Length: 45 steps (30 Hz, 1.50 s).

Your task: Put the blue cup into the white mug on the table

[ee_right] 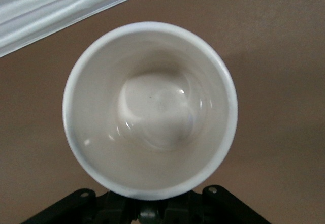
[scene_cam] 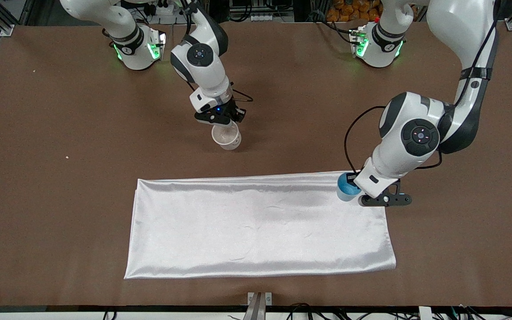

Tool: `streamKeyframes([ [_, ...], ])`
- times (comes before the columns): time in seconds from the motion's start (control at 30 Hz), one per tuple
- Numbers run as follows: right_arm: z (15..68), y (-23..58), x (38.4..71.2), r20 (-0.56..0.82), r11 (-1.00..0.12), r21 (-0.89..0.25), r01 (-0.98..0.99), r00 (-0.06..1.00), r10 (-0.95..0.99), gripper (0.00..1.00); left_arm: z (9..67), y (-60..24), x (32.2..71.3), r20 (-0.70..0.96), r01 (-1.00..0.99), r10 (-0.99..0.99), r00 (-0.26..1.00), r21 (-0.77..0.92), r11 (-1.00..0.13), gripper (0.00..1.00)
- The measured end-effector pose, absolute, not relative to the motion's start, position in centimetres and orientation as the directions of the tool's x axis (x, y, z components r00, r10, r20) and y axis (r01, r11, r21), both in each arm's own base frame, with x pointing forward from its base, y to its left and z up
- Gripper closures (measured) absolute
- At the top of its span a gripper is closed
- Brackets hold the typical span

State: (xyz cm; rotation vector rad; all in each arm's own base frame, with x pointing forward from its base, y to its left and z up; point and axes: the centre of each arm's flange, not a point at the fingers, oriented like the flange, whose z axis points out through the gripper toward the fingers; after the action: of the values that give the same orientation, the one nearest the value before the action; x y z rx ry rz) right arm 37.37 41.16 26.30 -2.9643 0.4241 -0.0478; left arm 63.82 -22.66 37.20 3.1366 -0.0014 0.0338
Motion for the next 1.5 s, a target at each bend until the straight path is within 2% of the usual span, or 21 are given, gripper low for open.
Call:
streamKeyframes([
  [0.57, 22.3, 41.6, 36.7, 0.013, -0.963, -0.117, -0.243, 0.969, -0.246, 0.89, 37.0, -24.3, 63.2, 0.018, -0.023, -0.022, 1.0, 0.004, -1.0, 0.96],
  [0.7, 22.3, 41.4, 36.9, 0.014, -0.962, -0.116, -0.247, 0.968, -0.251, 0.74, 37.0, -24.5, 63.1, 0.018, -0.02, -0.02, 1.0, 0.005, -1.0, 0.96],
  [0.77, 22.3, 41.4, 37.0, 0.015, -0.961, -0.116, -0.251, 0.967, -0.254, 0.65, 37.0, -24.6, 63.1, 0.018, -0.02, -0.02, 1.0, 0.005, -1.0, 0.96],
  [0.8, 22.3, 41.3, 37.0, 0.015, -0.96, -0.116, -0.255, 0.966, -0.258, 0.55, 37.0, -24.6, 63.1, 0.019, -0.02, -0.02, 1.0, 0.005, -1.0, 0.96],
  [0.83, 22.3, 41.3, 37.1, 0.015, -0.959, -0.116, -0.257, 0.965, -0.261, 0.55, 37.0, -24.6, 63.1, 0.02, -0.02, -0.02, 1.0, 0.005, -1.0, 0.96],
  [0.87, 22.3, 41.3, 37.1, 0.015, -0.959, -0.117, -0.26, 0.965, -0.264, 0.46, 37.1, -24.7, 63.2, 0.022, -0.022, -0.021, 1.0, 0.006, -1.0, 0.96],
  [0.9, 22.3, 41.3, 37.2, 0.016, -0.958, -0.117, -0.263, 0.964, -0.266, 0.41, 37.3, -24.9, 63.2, 0.024, -0.023, -0.023, 0.999, 0.007, -1.0, 0.96],
  [0.93, 22.4, 41.3, 37.2, 0.016, -0.957, -0.118, -0.264, 0.963, -0.268, 0.39, 37.4, -25.0, 63.2, 0.027, -0.024, -0.024, 0.999, 0.008, -1.0, 0.96],
  [1.2, 24.1, 42.0, 38.0, 0.014, -0.957, -0.112, -0.268, 0.962, -0.272, 0.03, 38.1, -26.5, 62.9, 0.04, -0.004, -0.003, 0.999, 0.016, -1.0, 0.96],
  [1.33, 27.3, 42.5, 39.6, -0.004, -0.963, -0.043, -0.264, 0.964, -0.264, 0.0, 38.3, -28.2, 62.2, 0.042, 0.009, 0.01, 0.999, 0.019, -1.0, 0.96],
  [1.5, 33.0, 41.8, 43.3, 0.008, -0.975, 0.043, -0.22, 0.976, -0.219, 0.0, 38.4, -30.4, 61.2, 0.043, 0.022, 0.023, 0.999, 0.022, -0.999, 0.96],
])
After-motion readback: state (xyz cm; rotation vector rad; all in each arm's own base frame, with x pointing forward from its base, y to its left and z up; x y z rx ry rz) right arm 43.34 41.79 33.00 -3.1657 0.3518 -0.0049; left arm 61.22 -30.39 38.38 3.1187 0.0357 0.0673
